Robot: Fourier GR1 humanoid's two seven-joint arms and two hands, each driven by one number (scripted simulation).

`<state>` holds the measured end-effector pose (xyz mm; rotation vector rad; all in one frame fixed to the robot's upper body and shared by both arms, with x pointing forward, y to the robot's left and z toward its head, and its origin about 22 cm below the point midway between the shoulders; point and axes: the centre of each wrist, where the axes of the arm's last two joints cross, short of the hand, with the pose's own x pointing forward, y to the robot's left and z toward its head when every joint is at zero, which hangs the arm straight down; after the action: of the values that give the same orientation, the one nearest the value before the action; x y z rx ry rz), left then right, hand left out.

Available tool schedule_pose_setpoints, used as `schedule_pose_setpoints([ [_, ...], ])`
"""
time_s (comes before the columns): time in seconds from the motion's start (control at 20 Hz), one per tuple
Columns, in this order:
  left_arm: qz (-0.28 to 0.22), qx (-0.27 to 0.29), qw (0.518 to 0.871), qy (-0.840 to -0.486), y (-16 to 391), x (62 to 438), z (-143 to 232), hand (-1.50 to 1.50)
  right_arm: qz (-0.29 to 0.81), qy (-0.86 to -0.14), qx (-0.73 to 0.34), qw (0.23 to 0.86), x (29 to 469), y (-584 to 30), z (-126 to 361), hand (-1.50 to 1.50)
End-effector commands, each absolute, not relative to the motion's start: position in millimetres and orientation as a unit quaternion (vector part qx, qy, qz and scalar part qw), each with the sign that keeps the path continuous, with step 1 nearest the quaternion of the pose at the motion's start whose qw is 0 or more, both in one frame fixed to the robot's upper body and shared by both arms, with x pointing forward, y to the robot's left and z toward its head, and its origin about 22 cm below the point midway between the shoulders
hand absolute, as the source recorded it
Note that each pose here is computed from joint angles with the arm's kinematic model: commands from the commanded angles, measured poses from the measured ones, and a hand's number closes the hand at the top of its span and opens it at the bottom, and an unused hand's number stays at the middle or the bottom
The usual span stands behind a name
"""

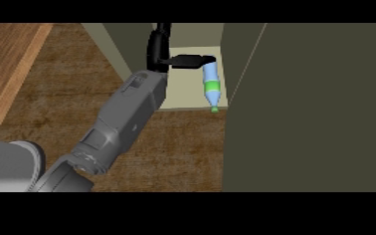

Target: Pick up the bottled water, place it into the cabinet and close the cabinet

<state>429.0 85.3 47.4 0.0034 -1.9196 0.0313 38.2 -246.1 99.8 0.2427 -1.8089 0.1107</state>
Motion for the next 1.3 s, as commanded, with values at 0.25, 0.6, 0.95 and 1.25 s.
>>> schedule_pose_setpoints([
  [0.25,0.011,-0.092,0.582,-0.808,81.6,387.8,12.2,-1.5,0.037,-0.789,0.098,0.605,30.5,-234.0,130.3,-1.5],
  [0.6,0.023,-0.201,0.569,-0.797,66.9,346.1,10.4,-1.5,0.039,-0.785,0.095,0.61,34.2,-237.5,124.0,-1.5],
  [0.95,0.008,-0.238,0.55,-0.801,93.3,295.3,9.8,-1.5,0.061,-0.788,0.078,0.607,31.4,-236.6,129.0,-1.5],
  [1.25,0.018,-0.241,0.575,-0.781,106.4,256.2,6.4,1.5,0.157,-0.777,0.13,0.596,33.0,-234.8,130.9,1.5],
])
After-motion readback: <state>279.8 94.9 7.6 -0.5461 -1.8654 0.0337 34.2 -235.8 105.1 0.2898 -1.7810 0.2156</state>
